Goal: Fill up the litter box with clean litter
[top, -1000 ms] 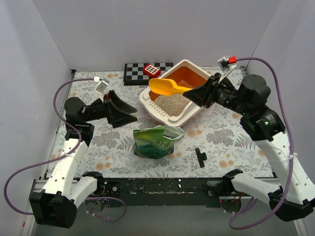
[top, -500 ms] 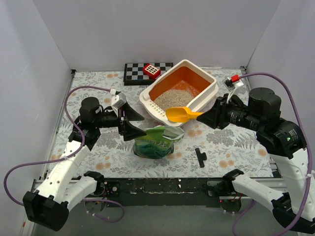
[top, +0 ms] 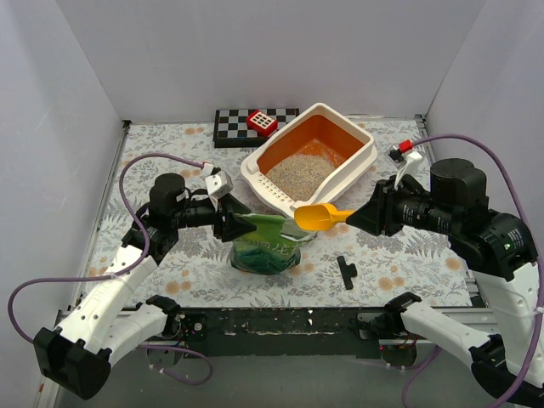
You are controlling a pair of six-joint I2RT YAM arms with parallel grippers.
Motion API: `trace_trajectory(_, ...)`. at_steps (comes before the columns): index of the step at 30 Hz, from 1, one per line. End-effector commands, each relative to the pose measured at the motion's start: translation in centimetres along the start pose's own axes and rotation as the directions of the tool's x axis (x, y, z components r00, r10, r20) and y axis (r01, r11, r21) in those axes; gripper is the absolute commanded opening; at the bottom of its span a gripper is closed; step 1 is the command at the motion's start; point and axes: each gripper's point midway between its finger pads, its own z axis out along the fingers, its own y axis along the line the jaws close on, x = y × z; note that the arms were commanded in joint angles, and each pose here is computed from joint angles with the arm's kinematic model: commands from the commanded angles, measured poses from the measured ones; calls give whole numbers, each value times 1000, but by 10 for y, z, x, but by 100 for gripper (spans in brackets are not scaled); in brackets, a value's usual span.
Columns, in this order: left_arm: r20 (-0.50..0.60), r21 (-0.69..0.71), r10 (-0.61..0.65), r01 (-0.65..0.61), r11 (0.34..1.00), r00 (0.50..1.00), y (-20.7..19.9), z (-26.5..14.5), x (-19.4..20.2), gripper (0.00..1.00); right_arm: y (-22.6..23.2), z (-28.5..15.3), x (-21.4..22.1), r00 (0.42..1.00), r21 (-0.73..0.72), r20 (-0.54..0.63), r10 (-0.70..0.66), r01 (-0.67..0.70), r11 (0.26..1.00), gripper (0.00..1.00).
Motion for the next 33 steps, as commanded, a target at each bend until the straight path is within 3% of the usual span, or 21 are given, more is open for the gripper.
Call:
trace_trajectory(1,-5,-25,53,-53,998,999,5,3,1,45,8,-2,-5,1000,-33,8,2,-2,999,1)
trace_trajectory(6,15,-3,60,-60,998,998,0,6,-3,18,3,12,-2,1000,-34,-26,16,-17,999,1)
trace_trajectory(9,41,2,66,-66,998,997,-4,8,-5,9,-2,22,5,998,-35,-65,21,-24,999,1)
trace_trajectory(20,111,-15,89,-88,996,990,-17,20,-1,1,-21,62,25,981,-26,-188,56,-62,998,1)
trace_trajectory(33,179,-79,121,-108,991,976,-20,24,7,0,-42,141,73,895,97,-429,121,-88,991,1)
